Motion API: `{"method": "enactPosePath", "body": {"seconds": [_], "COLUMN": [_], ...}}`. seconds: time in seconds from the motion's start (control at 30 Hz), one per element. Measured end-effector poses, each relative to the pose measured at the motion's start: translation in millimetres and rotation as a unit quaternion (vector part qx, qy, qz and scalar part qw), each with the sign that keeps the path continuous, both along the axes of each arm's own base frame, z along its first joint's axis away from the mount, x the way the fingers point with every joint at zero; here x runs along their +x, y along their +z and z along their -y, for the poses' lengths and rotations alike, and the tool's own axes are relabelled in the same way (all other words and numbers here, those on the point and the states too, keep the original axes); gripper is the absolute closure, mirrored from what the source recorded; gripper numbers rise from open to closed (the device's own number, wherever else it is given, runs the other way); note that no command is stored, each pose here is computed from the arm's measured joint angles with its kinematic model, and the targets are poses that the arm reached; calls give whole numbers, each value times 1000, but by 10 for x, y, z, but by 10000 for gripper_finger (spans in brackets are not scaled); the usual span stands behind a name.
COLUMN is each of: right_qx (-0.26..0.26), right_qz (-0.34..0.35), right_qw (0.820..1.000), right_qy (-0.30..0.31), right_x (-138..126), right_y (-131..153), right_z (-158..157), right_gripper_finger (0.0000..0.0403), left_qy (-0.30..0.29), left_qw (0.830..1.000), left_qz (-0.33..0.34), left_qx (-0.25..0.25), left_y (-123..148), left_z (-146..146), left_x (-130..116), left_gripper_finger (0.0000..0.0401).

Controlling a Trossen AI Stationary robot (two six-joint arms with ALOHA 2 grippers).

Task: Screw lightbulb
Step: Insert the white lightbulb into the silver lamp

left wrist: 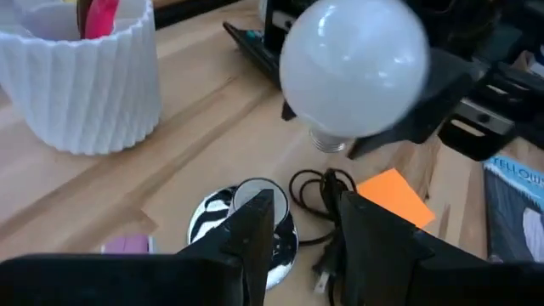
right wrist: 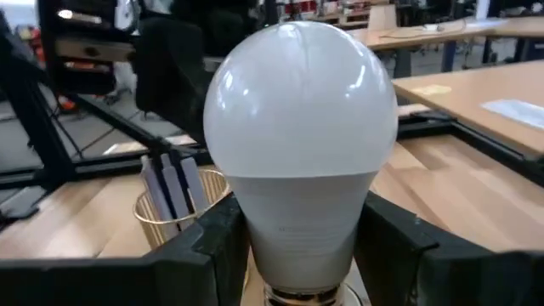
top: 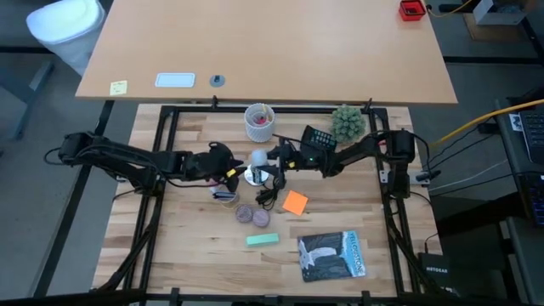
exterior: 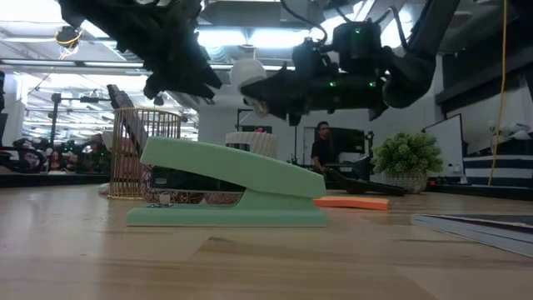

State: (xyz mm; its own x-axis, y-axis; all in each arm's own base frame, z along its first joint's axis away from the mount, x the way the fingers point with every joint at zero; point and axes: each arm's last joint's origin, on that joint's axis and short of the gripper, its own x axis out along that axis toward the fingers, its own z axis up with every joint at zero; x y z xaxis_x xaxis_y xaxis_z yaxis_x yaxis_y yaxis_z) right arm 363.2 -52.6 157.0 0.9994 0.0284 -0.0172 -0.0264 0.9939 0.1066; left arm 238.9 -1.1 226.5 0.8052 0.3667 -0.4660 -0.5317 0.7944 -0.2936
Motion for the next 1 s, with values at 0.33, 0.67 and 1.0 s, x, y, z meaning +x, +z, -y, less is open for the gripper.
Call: {"method": "enactPosePath", "body": {"seconds": [0.33, 0.67, 1.0], "right_qx": [-21, -22, -20], "right_qz": [-35, -38, -48], "right_qw": [999, 999, 999], "right_qy": [10, 10, 11], "right_x": [42, 71, 260], "right_y": [-29, -25, -75], "right_z": [-1, 4, 33], "right_gripper_finger": [226, 226, 226], "left_qy": [39, 41, 31], "left_qw": [999, 998, 997], "left_qz": [19, 47, 59], "left_qx": [25, 24, 41], "left_y": [24, 72, 108], "left_z": [1, 1, -1], "left_x": [2, 27, 43], "left_gripper_finger": [272, 272, 272]}}
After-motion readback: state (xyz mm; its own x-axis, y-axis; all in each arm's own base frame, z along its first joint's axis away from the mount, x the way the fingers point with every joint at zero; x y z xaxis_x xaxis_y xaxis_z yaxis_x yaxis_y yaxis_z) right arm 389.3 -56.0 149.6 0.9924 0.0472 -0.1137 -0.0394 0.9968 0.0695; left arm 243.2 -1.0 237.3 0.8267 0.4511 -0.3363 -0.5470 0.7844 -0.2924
